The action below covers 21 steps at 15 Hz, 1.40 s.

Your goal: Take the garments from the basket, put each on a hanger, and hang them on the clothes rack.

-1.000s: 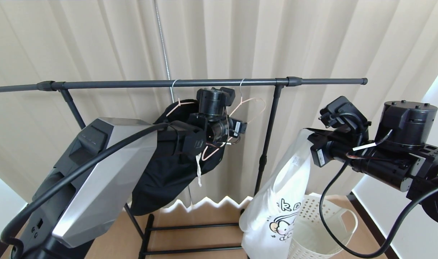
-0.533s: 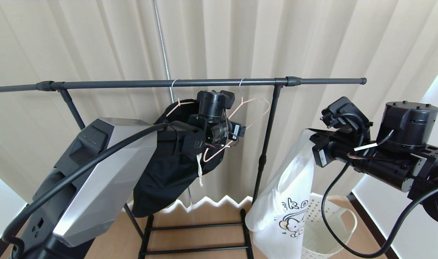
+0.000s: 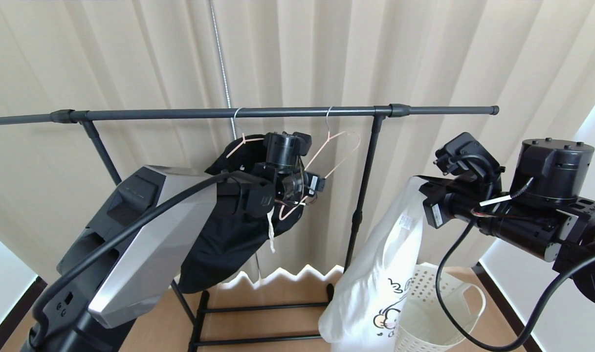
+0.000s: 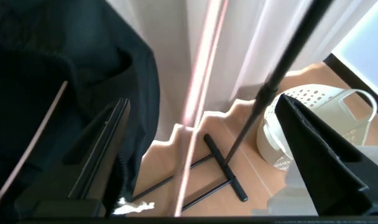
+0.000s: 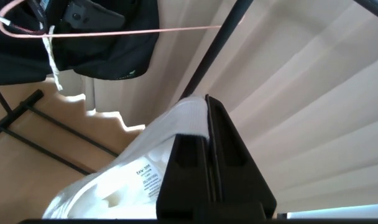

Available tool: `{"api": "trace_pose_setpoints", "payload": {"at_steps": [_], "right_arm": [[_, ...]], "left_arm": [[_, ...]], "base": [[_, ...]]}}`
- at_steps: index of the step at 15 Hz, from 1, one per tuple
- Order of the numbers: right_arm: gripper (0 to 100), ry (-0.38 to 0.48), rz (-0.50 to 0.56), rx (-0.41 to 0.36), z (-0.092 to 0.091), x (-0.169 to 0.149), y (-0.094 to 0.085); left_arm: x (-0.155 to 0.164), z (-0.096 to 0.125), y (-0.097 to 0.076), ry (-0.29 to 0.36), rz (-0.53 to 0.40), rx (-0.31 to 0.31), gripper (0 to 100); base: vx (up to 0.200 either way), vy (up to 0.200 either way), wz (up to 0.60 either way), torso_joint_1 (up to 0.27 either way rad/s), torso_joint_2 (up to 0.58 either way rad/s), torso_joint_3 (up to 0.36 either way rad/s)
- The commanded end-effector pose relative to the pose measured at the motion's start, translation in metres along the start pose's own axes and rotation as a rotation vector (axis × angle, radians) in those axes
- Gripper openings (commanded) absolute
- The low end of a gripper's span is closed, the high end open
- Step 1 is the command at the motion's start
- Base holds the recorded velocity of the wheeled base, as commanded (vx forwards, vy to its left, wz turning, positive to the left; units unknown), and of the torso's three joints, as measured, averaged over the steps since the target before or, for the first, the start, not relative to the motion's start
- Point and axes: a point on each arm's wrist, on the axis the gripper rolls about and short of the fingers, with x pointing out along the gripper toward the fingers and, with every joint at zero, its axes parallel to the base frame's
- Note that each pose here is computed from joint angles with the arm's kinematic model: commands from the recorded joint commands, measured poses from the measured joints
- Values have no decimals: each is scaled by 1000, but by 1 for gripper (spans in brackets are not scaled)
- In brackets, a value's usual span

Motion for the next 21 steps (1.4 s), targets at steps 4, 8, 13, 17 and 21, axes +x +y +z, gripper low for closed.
{"api": "trace_pose_setpoints", "payload": {"at_steps": [4,8,13,17,21], "right_arm": [[0,5,4,-1,-1,1,1],[0,0,17,-4,0,1,5],[0,0,17,-4,0,1,5],[0,3,17,-4,-1,0,6],[0,1,16,-4,0,-1,5]], "left_arm": [[4,-6,5,10,11,-6,0],[4,-3,5,-8,11,-9,0],[-2,6,7,-26,14,-14,0],[-12,19,6,-57,10,-20,0],[-26,23,0,-43,-7,-11,0]], "base": [[0,0,0,0,0,0],[0,0,0,0,0,0],[0,0,0,0,0,0],[0,0,0,0,0,0],[0,0,0,0,0,0]]}}
